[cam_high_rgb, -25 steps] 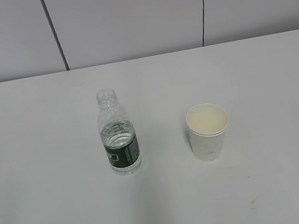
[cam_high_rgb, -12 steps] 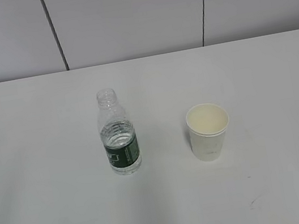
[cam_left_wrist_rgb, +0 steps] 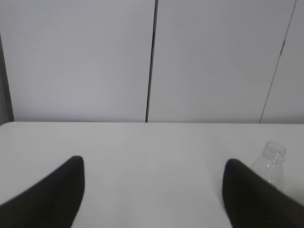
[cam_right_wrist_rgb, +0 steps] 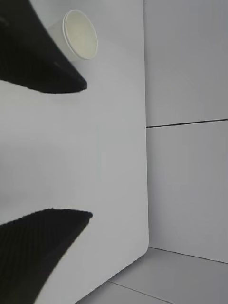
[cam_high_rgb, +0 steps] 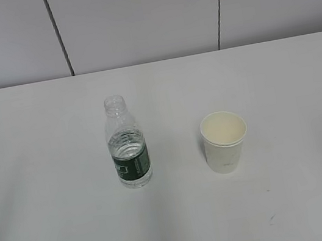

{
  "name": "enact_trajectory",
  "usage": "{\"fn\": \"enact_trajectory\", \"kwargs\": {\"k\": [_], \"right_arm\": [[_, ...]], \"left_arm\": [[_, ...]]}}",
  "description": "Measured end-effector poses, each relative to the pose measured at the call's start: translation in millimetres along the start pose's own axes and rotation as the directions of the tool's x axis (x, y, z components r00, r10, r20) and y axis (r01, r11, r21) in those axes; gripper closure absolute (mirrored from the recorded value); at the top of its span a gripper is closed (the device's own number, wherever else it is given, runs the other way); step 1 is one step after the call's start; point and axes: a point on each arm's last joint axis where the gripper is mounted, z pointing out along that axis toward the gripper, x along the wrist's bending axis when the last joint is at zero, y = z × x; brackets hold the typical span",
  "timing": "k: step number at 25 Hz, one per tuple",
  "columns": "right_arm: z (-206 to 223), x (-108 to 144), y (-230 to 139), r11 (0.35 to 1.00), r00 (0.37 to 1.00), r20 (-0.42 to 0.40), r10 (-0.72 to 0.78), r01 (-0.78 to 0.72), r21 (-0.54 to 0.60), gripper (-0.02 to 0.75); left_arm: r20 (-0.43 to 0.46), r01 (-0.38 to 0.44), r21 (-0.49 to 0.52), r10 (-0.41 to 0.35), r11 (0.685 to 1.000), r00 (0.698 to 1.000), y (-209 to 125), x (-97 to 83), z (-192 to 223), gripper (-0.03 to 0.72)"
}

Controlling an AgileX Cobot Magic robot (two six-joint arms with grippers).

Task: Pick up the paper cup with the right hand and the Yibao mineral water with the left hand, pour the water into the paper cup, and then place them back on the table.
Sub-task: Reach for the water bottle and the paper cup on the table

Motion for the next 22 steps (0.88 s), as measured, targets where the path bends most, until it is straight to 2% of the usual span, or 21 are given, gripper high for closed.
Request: {"fn": "enact_trajectory", "kwargs": {"k": [5, 9, 17, 22], "right_arm": [[25.1, 0.0, -7.8, 1.000, 1.000, 0.002, -0.018, 0.018, -0.011, 0.148], [44.5, -0.2, -10.7, 0.999, 1.000, 0.005, -0.023, 0.024, -0.045, 0.148], [81.1, 0.2, -15.0, 0.991, 0.993, 0.006, -0.120, 0.120, -0.055, 0.148], [99.2, 1.3, -16.1, 0.991, 0.991, -0.009, -0.132, 0.131, -0.039, 0.148]], "left_arm": [[-0.008, 0.006, -0.080, -0.007, 0.997, 1.000, -3.9, 1.6, 6.6, 0.150], [-0.010, 0.009, -0.098, -0.010, 0.995, 1.000, -2.7, 2.1, 10.0, 0.154], [-0.028, 0.022, 0.022, -0.022, 1.000, 0.999, -6.1, 4.9, 43.6, 0.156], [-0.055, 0.014, 0.034, -0.012, 0.999, 0.998, -4.6, 9.1, 79.8, 0.156]]}}
